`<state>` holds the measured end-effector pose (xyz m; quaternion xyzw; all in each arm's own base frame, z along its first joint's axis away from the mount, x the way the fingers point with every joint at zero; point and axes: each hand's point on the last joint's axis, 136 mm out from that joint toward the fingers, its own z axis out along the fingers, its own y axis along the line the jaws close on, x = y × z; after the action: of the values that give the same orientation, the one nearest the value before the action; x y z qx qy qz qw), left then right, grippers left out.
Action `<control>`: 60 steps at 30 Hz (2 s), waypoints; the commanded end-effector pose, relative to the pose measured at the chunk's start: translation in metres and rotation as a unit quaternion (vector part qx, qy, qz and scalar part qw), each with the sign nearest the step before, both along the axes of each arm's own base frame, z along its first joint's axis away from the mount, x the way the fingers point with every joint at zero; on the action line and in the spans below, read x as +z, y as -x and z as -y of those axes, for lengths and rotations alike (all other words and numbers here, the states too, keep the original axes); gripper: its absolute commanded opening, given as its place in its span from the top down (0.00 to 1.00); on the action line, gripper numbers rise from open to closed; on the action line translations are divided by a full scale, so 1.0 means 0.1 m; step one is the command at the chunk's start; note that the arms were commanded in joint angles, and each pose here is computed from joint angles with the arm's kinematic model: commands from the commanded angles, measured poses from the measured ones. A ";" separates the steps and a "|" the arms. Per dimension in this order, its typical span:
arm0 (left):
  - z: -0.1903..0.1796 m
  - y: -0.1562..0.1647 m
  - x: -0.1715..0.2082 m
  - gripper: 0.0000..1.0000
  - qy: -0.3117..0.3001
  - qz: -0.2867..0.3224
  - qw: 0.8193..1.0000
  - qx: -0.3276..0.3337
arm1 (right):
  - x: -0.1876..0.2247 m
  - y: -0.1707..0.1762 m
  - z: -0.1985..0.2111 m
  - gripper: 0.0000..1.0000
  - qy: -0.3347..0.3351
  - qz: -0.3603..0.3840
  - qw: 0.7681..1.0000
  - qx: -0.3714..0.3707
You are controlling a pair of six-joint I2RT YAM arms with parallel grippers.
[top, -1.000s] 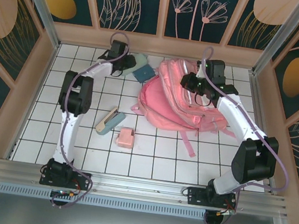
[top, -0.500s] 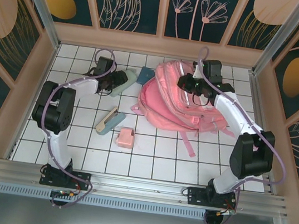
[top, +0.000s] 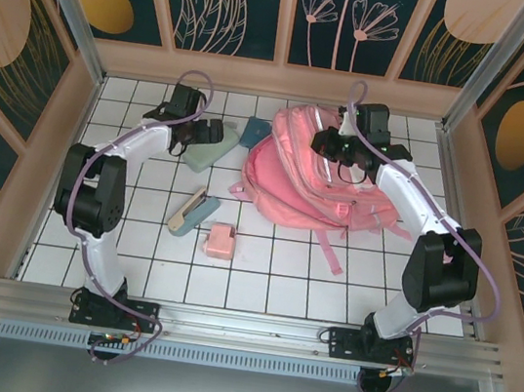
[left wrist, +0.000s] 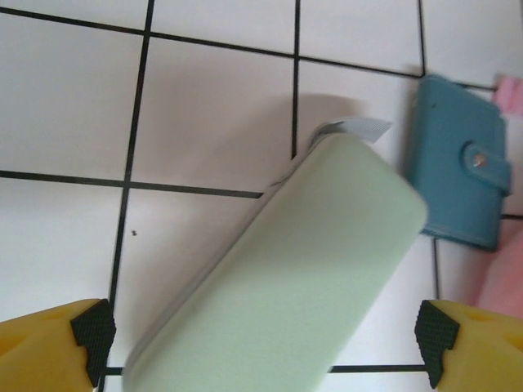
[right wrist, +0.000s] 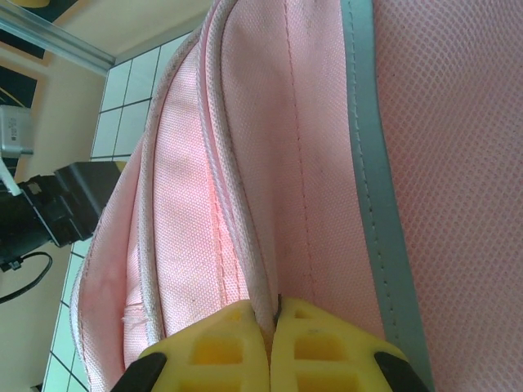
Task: Pack the student bag
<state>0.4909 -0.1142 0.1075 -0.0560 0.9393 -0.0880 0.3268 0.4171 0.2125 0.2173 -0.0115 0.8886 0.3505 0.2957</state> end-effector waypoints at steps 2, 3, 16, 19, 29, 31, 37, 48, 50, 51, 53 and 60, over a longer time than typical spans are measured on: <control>-0.05 0.06 -0.36 0.01 -0.075 -0.040 0.994 -0.065 | 0.50 -0.05 0.00 1.00 -0.029 0.056 0.998 -0.001; -0.03 0.05 -0.39 0.01 -0.075 -0.041 0.994 -0.071 | 0.50 -0.05 0.00 1.00 -0.030 0.055 0.998 -0.001; 0.29 0.11 -0.87 0.02 -0.113 -0.081 0.982 -0.131 | 0.48 -0.07 -0.01 1.00 -0.028 0.050 0.998 -0.002; 0.31 0.13 -0.96 0.02 -0.132 -0.090 0.978 -0.132 | 0.49 -0.07 0.00 1.00 -0.026 0.050 0.998 -0.002; 0.32 0.12 -0.86 0.06 -0.121 -0.079 0.982 -0.122 | 0.44 -0.03 0.04 1.00 -0.020 0.045 0.999 -0.008; 0.30 0.10 -0.84 0.06 -0.127 -0.076 0.982 -0.117 | 0.43 -0.02 0.03 1.00 -0.021 0.044 0.999 -0.007; 0.30 0.07 -0.87 0.16 -0.123 -0.080 0.983 -0.106 | 0.40 0.00 0.02 1.00 -0.029 0.038 0.999 -0.007; 0.45 0.10 -0.38 0.36 -0.052 -0.035 0.993 -0.096 | 0.51 0.02 0.07 1.00 -0.028 0.049 0.998 -0.014; 0.53 0.14 -0.20 0.37 -0.019 -0.022 0.995 -0.096 | 0.56 0.02 0.07 1.00 -0.029 0.054 0.998 -0.015; 0.57 0.17 -0.11 0.38 0.002 -0.016 0.995 -0.095 | 0.59 0.01 0.08 1.00 -0.032 0.056 0.998 -0.017; 0.67 0.23 0.06 0.39 0.038 -0.005 0.995 -0.094 | 0.67 -0.01 0.10 1.00 -0.042 0.062 0.997 -0.019; 1.31 0.59 0.43 0.40 0.133 0.015 0.984 -0.120 | 0.94 -0.02 0.18 1.00 -0.100 0.071 0.992 -0.022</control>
<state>0.4482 -0.2080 0.1388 0.0225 0.9260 -0.1921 0.3241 0.4212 0.1905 0.2480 0.0329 0.8726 0.3739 0.3125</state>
